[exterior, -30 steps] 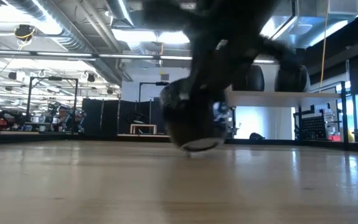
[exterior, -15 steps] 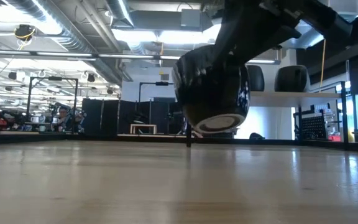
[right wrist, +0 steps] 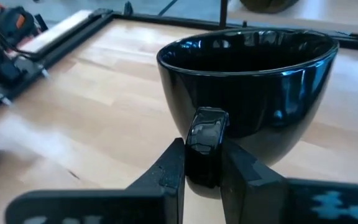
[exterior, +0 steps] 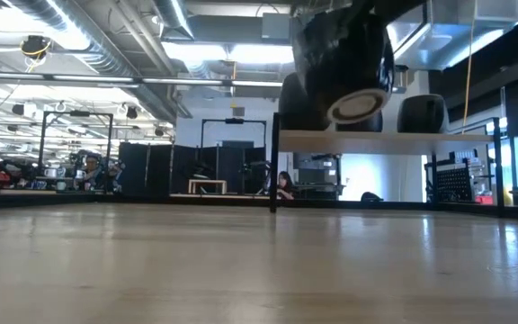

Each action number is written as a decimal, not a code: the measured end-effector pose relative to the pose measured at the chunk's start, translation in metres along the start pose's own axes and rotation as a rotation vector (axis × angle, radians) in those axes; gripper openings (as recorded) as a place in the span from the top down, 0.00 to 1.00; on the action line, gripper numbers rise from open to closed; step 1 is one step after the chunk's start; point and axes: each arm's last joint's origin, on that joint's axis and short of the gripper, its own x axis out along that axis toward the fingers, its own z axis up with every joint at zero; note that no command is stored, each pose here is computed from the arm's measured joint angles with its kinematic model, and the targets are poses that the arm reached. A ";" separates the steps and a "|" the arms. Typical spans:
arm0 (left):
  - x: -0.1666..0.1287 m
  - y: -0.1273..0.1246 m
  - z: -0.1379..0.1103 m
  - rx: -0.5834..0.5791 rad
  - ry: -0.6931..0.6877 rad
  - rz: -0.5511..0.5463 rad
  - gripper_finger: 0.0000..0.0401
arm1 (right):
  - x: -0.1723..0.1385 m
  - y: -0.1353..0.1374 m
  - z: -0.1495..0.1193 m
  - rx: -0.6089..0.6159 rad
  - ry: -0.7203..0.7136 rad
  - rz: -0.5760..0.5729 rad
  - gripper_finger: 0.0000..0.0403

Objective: Place coffee mugs
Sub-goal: Put the black mug on the shelf

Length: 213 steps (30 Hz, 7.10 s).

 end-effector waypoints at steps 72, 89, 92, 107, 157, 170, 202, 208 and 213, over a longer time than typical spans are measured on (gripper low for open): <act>-0.002 0.000 0.018 -0.053 -0.210 0.107 0.71 | 0.113 -0.163 0.071 0.100 -0.343 -0.223 0.88; -0.002 0.000 0.018 -0.052 -0.209 0.107 0.71 | 0.125 -0.153 0.075 0.043 -0.310 -0.236 0.88; -0.002 0.000 0.018 -0.052 -0.209 0.107 0.71 | 0.126 -0.150 0.075 0.048 -0.308 -0.227 0.88; -0.002 0.000 0.018 -0.044 -0.208 0.107 0.71 | 0.128 -0.136 0.075 0.039 -0.267 -0.169 0.90; 0.010 -0.003 0.019 -0.032 -0.171 0.118 0.71 | -0.005 -0.104 0.057 -0.017 -0.146 0.413 1.00; 0.046 -0.013 0.023 0.004 -0.051 0.118 0.71 | 0.004 -0.075 0.042 -0.100 -0.038 0.569 0.99; 0.067 -0.012 0.022 0.038 0.037 0.119 0.71 | 0.069 -0.028 -0.067 -0.493 0.421 0.784 0.48; 0.067 -0.012 0.022 0.038 0.038 0.120 0.71 | 0.089 -0.020 -0.085 -0.538 0.384 0.741 0.48; 0.067 -0.012 0.022 0.034 0.038 0.121 0.71 | 0.104 -0.020 -0.091 -0.557 0.393 0.698 0.48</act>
